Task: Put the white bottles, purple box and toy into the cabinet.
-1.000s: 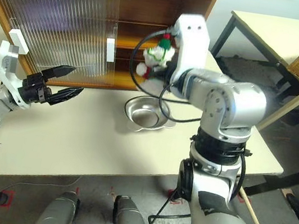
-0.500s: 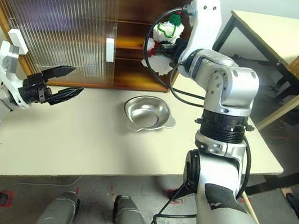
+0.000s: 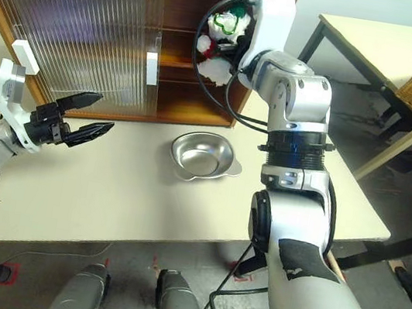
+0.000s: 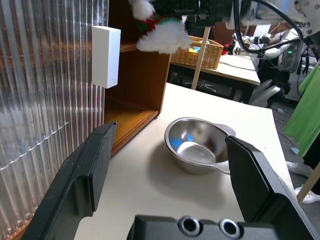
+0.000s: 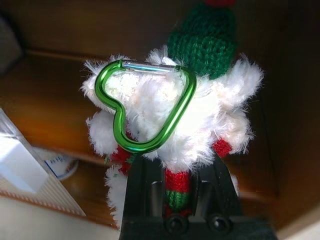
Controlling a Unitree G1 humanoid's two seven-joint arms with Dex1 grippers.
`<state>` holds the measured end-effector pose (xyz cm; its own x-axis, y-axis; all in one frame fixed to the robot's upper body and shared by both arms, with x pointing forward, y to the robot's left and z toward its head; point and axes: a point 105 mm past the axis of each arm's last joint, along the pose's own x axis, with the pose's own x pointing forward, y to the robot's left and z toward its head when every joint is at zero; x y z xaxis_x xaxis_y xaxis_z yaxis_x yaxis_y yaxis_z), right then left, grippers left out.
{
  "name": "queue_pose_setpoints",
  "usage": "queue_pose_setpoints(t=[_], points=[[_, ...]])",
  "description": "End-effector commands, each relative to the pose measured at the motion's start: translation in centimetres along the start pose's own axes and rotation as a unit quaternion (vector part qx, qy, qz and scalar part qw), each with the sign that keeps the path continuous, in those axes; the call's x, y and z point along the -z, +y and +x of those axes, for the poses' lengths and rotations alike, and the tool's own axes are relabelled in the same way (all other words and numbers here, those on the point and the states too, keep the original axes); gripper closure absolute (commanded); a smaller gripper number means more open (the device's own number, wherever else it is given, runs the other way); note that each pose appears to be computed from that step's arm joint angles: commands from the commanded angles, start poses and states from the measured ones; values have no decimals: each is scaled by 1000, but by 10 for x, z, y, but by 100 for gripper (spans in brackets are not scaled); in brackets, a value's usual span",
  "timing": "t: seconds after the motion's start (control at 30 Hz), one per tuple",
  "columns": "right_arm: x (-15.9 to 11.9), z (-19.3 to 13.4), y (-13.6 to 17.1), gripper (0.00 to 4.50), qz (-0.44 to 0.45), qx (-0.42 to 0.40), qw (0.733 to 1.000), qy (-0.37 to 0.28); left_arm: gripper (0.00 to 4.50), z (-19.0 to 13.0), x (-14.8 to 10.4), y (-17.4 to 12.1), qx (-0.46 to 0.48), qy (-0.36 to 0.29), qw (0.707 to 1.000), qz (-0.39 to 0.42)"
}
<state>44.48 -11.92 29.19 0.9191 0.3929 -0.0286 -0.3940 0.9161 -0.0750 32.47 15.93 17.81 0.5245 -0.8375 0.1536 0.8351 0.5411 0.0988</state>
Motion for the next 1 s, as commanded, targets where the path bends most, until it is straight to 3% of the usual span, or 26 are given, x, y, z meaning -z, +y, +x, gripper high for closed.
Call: queue_pose_setpoints(t=[0.03,1.0], points=[[-2,5,-1,412,-5,1,1000,-8,0,0,0,-2,2,7,1000,3],[15,40,-11,412,-7,43,997,-66,0,-6,-2,-1,-1,13,1000,7]])
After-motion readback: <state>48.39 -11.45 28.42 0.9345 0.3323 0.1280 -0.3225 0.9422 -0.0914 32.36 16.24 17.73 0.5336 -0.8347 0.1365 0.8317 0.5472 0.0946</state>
